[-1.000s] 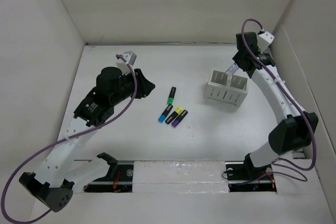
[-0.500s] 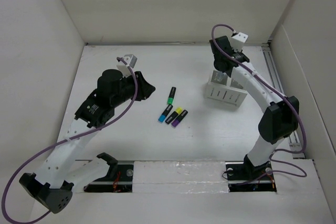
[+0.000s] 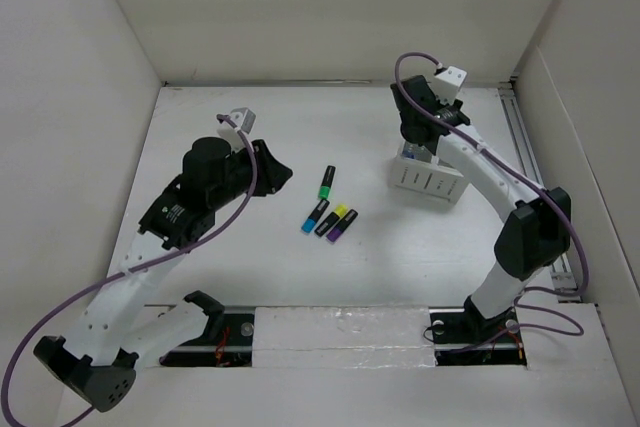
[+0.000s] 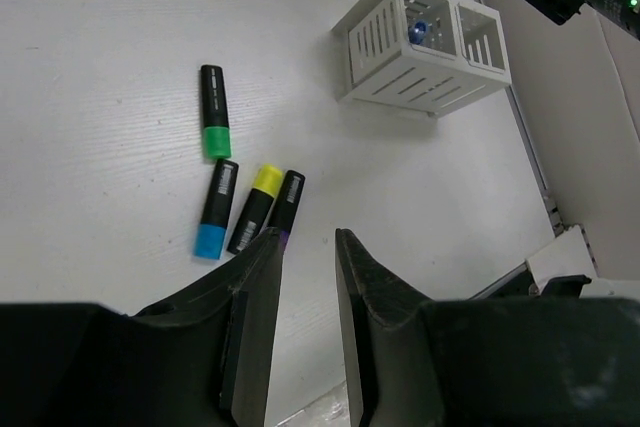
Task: Organize the desk
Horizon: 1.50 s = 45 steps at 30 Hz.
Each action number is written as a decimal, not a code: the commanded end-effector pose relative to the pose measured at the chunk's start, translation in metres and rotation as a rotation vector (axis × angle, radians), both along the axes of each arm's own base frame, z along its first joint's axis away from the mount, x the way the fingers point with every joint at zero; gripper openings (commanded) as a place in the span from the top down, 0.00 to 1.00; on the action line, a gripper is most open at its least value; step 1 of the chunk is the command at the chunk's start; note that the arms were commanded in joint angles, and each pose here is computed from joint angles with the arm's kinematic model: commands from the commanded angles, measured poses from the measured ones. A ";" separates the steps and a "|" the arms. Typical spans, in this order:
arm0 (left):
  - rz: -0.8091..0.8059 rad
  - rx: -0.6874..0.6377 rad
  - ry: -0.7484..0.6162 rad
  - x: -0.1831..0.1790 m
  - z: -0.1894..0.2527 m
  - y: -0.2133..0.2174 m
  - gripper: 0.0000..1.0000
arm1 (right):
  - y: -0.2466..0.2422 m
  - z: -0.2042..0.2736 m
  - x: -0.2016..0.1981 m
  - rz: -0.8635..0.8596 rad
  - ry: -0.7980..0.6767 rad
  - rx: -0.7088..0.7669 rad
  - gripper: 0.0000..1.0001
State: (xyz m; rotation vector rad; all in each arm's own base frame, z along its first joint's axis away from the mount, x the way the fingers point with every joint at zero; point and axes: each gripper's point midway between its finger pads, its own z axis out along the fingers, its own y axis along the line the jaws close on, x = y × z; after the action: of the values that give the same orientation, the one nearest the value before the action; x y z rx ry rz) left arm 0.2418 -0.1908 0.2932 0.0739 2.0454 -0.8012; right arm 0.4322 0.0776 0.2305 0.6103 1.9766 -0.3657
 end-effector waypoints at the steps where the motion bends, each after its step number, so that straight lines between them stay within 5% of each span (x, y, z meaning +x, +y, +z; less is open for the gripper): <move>1: 0.052 -0.012 -0.055 -0.001 0.023 0.012 0.75 | 0.017 0.044 -0.005 0.048 -0.130 0.055 0.36; 4: 0.085 -0.008 -0.072 -0.001 0.032 0.019 0.74 | 0.039 0.056 -0.012 0.131 -0.146 0.109 0.46; 5: 0.097 -0.010 -0.074 -0.001 0.033 0.021 0.73 | 0.049 0.057 -0.014 0.178 -0.144 0.128 0.64; 8: 0.146 -0.015 -0.092 -0.001 0.043 0.030 0.72 | 0.097 0.056 -0.026 0.370 -0.140 0.196 0.92; 11: 0.222 -0.004 -0.112 0.002 0.052 0.044 0.72 | 0.147 0.037 -0.039 0.531 -0.075 0.278 1.00; 15: 0.280 -0.007 -0.127 0.003 0.061 0.055 0.68 | 0.203 0.000 -0.050 0.659 0.044 0.328 0.91; 16: 0.283 -0.005 -0.126 0.004 0.061 0.055 0.67 | 0.215 -0.024 -0.050 0.676 0.109 0.322 0.84; 17: 0.287 -0.009 -0.128 0.003 0.062 0.056 0.66 | 0.226 -0.036 -0.053 0.684 0.143 0.320 0.66; 20: 0.288 -0.006 -0.125 0.003 0.060 0.057 0.66 | 0.247 -0.072 -0.047 0.689 0.236 0.305 0.46; 23: 0.273 0.003 -0.123 0.000 0.058 0.056 0.66 | 0.258 -0.093 -0.035 0.674 0.276 0.294 0.37; 32: 0.193 0.005 -0.106 -0.009 0.045 0.046 0.65 | 0.258 -0.156 0.003 0.536 0.365 0.229 0.38; 43: 0.197 0.030 -0.114 -0.004 0.042 0.047 0.66 | 0.249 -0.199 -0.004 0.468 0.463 0.234 0.42; 45: 0.198 0.037 -0.111 -0.002 0.042 0.046 0.66 | 0.249 -0.200 -0.005 0.466 0.463 0.239 0.51</move>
State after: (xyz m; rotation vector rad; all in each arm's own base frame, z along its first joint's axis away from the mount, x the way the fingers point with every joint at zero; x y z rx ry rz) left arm 0.2345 -0.1442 0.3272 -0.0750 1.9609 -0.6293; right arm 0.4313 0.3268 0.0378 0.1769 2.5364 0.0395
